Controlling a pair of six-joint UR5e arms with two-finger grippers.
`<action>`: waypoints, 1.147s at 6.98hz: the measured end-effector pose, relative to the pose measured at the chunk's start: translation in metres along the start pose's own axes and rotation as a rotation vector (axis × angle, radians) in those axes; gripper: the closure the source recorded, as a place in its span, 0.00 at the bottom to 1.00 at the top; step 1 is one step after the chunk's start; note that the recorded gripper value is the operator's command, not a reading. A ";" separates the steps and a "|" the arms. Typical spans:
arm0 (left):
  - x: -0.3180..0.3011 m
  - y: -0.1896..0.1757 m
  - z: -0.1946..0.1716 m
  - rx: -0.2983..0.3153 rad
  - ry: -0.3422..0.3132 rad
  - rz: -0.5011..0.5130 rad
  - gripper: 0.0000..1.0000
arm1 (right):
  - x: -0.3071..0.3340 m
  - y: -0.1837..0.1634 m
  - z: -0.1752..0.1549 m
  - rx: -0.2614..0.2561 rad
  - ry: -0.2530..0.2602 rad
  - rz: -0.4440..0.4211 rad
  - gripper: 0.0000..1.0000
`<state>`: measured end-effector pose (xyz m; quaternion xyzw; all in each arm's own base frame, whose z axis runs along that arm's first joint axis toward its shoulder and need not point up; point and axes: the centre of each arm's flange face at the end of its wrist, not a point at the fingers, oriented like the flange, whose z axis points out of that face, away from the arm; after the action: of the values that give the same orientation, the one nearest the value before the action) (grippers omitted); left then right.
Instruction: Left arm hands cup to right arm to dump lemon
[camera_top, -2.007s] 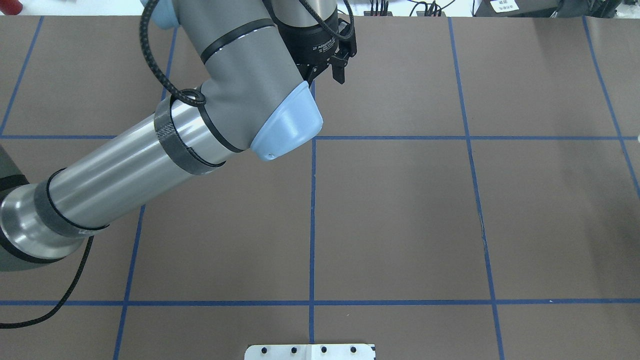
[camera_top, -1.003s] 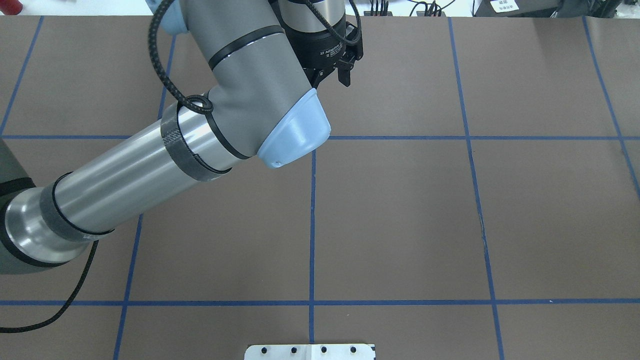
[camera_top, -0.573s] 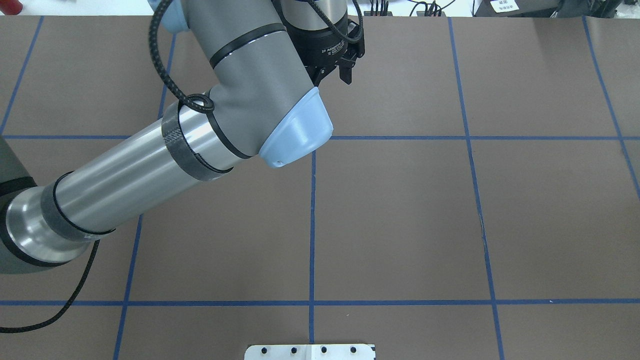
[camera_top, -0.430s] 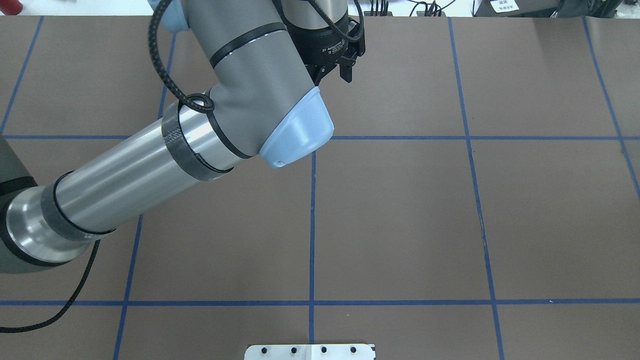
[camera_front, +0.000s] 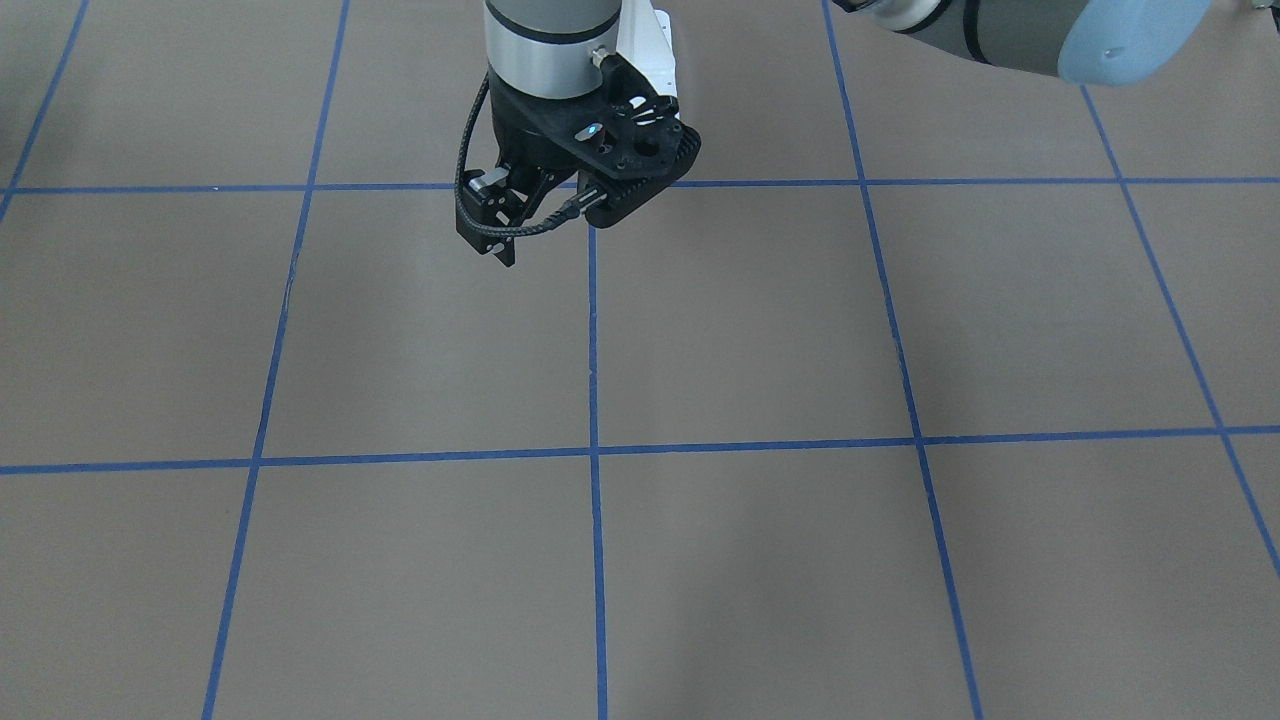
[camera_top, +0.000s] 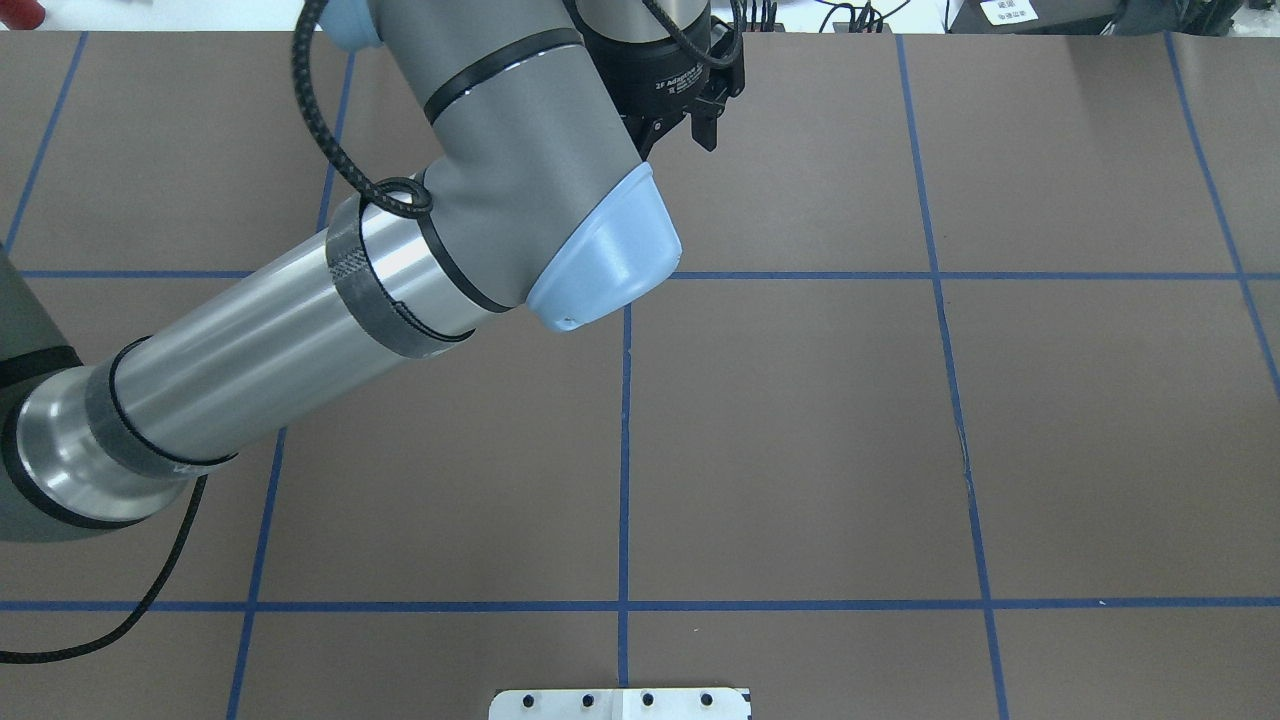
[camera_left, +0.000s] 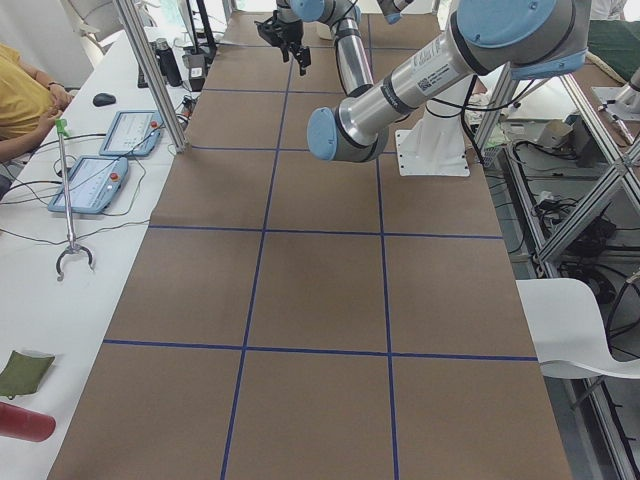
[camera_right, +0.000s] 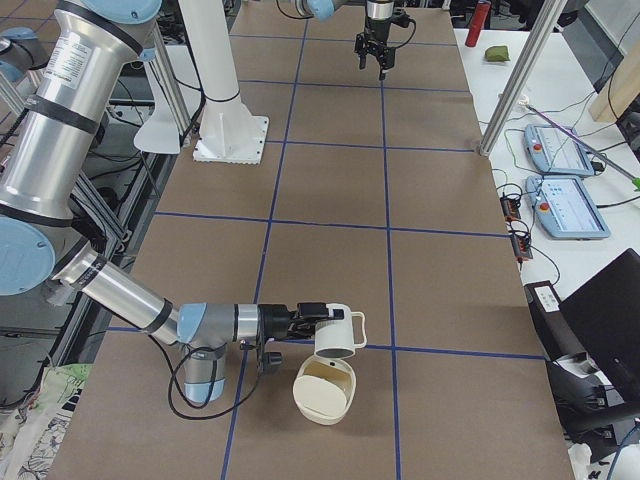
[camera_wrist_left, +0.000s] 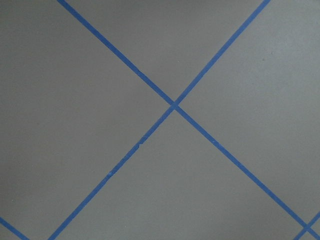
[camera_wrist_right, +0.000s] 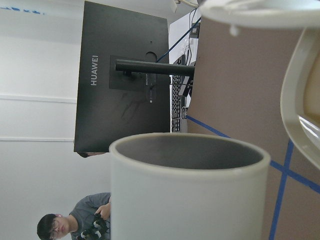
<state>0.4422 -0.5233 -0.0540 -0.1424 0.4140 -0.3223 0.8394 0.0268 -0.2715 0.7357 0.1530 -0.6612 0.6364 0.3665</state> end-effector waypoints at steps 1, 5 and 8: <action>0.002 0.001 -0.005 0.010 0.010 0.013 0.00 | 0.000 -0.003 -0.002 0.005 -0.005 0.059 0.75; 0.008 0.008 -0.024 0.044 0.049 0.040 0.00 | 0.001 -0.019 -0.013 0.032 -0.030 0.314 0.72; 0.012 0.014 -0.036 0.069 0.071 0.065 0.00 | 0.003 -0.028 -0.023 0.029 -0.047 0.493 0.73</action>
<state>0.4257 -0.5199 -0.0906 -0.0882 0.4364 -0.3137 0.8387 0.0497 -0.2530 0.7564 0.0070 -0.6776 0.7124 0.1824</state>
